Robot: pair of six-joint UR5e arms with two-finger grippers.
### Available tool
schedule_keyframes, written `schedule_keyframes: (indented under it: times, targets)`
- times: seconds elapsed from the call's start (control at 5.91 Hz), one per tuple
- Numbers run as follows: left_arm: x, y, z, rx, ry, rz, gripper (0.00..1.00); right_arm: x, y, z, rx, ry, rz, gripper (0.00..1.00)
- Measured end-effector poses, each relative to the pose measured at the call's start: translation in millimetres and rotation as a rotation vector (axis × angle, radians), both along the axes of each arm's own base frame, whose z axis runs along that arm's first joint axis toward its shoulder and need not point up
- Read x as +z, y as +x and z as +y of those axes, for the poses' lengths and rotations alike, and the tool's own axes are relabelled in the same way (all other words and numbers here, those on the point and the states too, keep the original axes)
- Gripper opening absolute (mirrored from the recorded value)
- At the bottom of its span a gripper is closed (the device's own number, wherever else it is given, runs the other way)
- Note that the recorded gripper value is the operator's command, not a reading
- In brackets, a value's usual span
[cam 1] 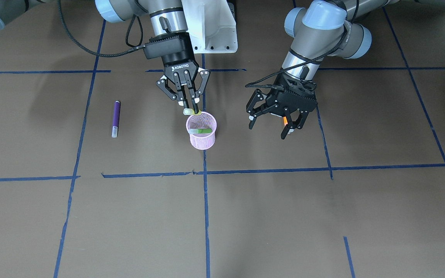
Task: Collect pens into pen holder
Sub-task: 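Drop the yellow highlighter into the cup while the left gripper moves to the orange marker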
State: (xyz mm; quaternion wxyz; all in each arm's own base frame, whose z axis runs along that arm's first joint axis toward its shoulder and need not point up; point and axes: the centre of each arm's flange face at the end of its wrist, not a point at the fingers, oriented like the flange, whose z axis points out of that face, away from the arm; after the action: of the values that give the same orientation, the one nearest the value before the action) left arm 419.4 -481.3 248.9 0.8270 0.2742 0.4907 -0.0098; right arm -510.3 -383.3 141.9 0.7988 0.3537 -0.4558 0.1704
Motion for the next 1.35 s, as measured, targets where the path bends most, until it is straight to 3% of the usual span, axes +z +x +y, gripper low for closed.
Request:
schedule_keyframes:
  times: [0.34, 0.51, 0.68, 1.01, 1.18, 1.35]
  targets:
    - [5.6, -0.2, 0.3, -0.002, -0.015, -0.005, 1.0, 14.1, -24.4, 6.2, -0.019, -0.001, 0.006, 0.05]
    - [10.6, -2.7, 2.5, -0.002, -0.023, -0.008, 1.0, 21.8, -32.3, 3.3, -0.01, -0.001, 0.02, 0.35]
    - [15.7, -6.9, 5.8, -0.001, -0.027, -0.011, 1.0, 25.5, -35.5, 1.3, 0.002, 0.001, 0.028, 0.98]
    - [23.2, -6.7, 9.2, 0.001, -0.039, -0.019, 1.0, 26.5, -35.2, 0.9, 0.006, 0.001, 0.034, 0.99]
    - [30.7, -0.8, 12.1, 0.029, -0.066, -0.033, 0.99, 18.6, -26.3, 3.2, -0.004, 0.002, 0.011, 0.99]
    - [41.7, 5.2, 18.1, 0.108, -0.137, -0.063, 0.99, 7.9, -10.0, 5.9, -0.033, -0.004, -0.021, 0.98]
